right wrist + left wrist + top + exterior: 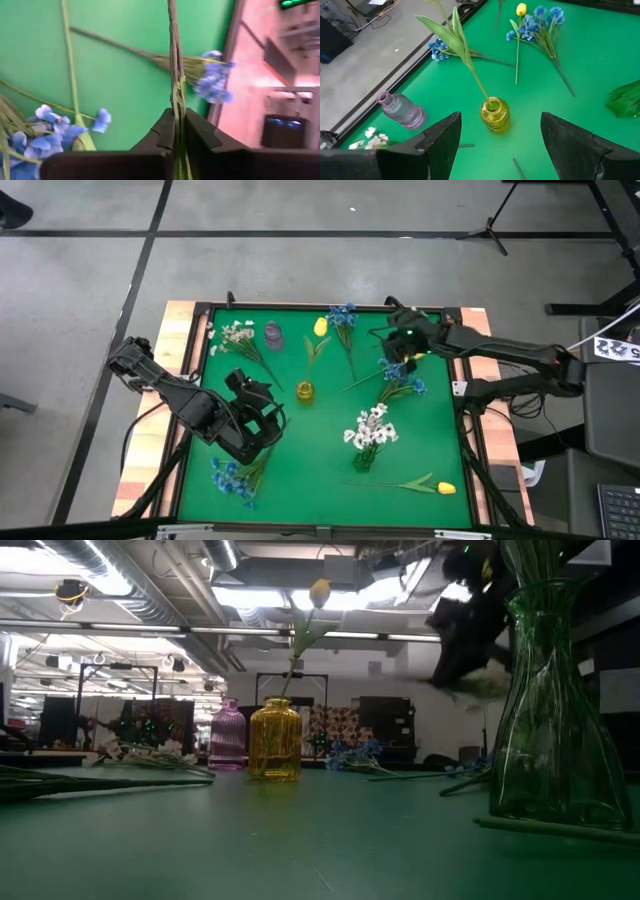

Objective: Sort flowers into vase by color
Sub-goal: Put the right white flowers into the green vase

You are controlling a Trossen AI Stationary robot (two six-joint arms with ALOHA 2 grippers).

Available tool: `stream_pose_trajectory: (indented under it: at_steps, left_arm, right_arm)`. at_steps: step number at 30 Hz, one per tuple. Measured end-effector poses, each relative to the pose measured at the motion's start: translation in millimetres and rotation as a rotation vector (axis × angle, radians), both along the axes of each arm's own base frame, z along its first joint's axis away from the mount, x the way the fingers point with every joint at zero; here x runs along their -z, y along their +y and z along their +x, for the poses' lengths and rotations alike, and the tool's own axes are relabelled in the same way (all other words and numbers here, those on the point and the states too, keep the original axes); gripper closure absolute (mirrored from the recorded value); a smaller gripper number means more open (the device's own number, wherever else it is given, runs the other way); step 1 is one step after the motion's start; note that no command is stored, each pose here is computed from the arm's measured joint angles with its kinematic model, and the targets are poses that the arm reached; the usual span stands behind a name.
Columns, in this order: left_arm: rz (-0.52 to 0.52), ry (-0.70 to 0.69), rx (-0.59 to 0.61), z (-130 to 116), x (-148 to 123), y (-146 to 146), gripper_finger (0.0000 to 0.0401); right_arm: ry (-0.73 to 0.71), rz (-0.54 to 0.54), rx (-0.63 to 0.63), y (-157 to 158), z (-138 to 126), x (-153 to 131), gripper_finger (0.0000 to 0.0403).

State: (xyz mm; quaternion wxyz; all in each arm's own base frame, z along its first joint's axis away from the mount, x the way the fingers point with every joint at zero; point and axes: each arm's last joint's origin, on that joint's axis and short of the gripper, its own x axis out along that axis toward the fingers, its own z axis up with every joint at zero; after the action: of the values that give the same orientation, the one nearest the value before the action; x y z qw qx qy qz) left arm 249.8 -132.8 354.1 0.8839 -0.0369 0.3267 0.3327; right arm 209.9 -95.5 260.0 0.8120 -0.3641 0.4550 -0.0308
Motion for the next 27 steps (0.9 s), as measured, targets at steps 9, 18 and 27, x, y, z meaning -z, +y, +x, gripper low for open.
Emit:
stream_pose_trajectory:
  at_steps: [9,18,27]
  left_arm:
    - [-0.029,-0.074,0.043,9.1,-3.9,-5.9,0.0135]
    - [-0.103,-0.175,0.129,27.0,-17.5,-4.4,0.0135]
    - [-0.210,-0.246,0.229,43.3,-27.2,0.9,0.0135]
  right_arm:
    - [-0.209,-0.043,0.000,10.1,-13.6,-86.1,0.0390]
    - [-0.327,-0.144,-0.181,54.3,0.9,-140.8,0.0378]
    - [-0.243,-0.345,-0.391,124.8,33.3,-144.4,0.0378]
